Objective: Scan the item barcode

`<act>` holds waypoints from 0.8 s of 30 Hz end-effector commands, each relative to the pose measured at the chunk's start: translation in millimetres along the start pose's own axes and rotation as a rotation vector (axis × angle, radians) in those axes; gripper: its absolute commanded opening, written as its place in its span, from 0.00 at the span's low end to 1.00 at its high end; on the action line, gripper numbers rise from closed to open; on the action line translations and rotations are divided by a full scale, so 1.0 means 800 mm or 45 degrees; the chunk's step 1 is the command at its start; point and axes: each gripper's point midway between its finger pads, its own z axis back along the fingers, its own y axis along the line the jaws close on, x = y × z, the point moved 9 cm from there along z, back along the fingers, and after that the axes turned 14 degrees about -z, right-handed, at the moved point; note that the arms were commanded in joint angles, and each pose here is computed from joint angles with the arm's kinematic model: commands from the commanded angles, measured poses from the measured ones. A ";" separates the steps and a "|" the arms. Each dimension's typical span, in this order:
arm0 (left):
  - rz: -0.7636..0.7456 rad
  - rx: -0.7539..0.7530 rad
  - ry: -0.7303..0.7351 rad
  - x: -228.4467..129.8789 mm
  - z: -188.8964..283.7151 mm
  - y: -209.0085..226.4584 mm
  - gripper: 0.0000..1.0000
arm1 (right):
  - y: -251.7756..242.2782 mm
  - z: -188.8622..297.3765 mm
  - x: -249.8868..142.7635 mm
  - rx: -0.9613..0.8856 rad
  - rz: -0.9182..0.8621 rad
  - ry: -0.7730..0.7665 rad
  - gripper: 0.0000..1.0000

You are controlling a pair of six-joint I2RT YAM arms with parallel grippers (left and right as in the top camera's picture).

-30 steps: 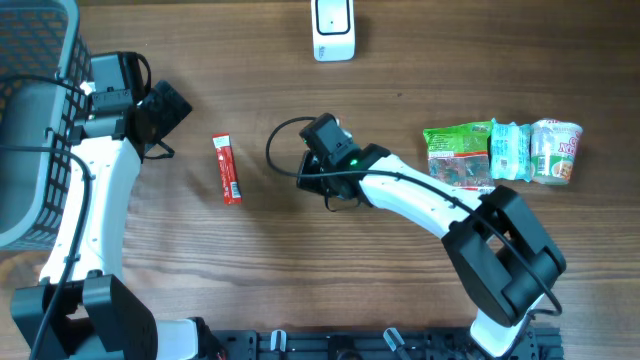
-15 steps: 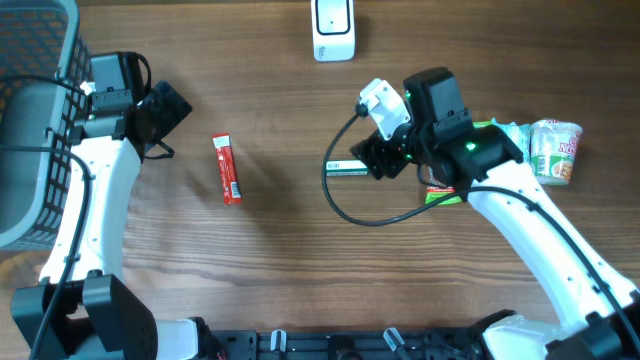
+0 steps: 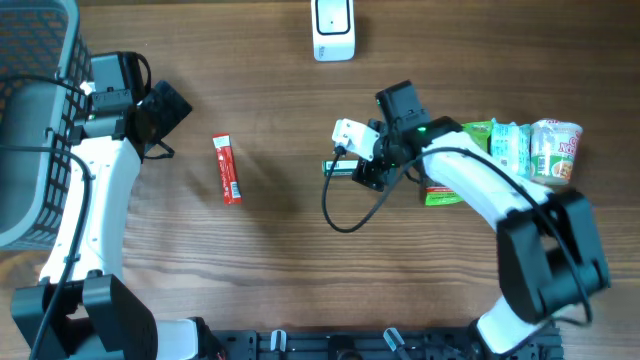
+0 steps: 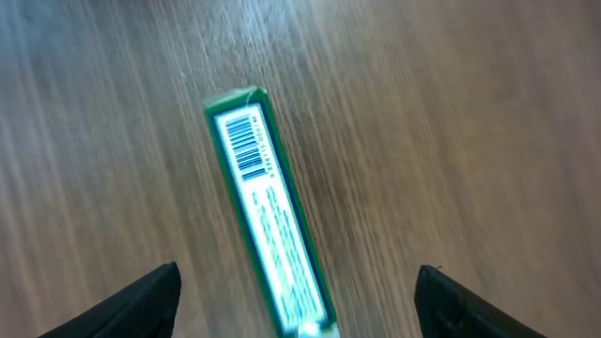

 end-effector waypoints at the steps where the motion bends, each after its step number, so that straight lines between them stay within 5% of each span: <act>1: 0.021 0.015 -0.021 0.005 0.003 0.001 1.00 | 0.003 -0.026 -0.010 0.082 0.036 0.019 0.79; 15: 0.021 0.015 -0.021 0.005 0.003 0.001 1.00 | 0.007 -0.027 -0.016 0.102 -0.220 0.064 0.43; 24: 0.021 0.015 -0.021 0.005 0.003 0.001 1.00 | 0.015 -0.026 -0.010 0.201 -0.667 0.038 0.40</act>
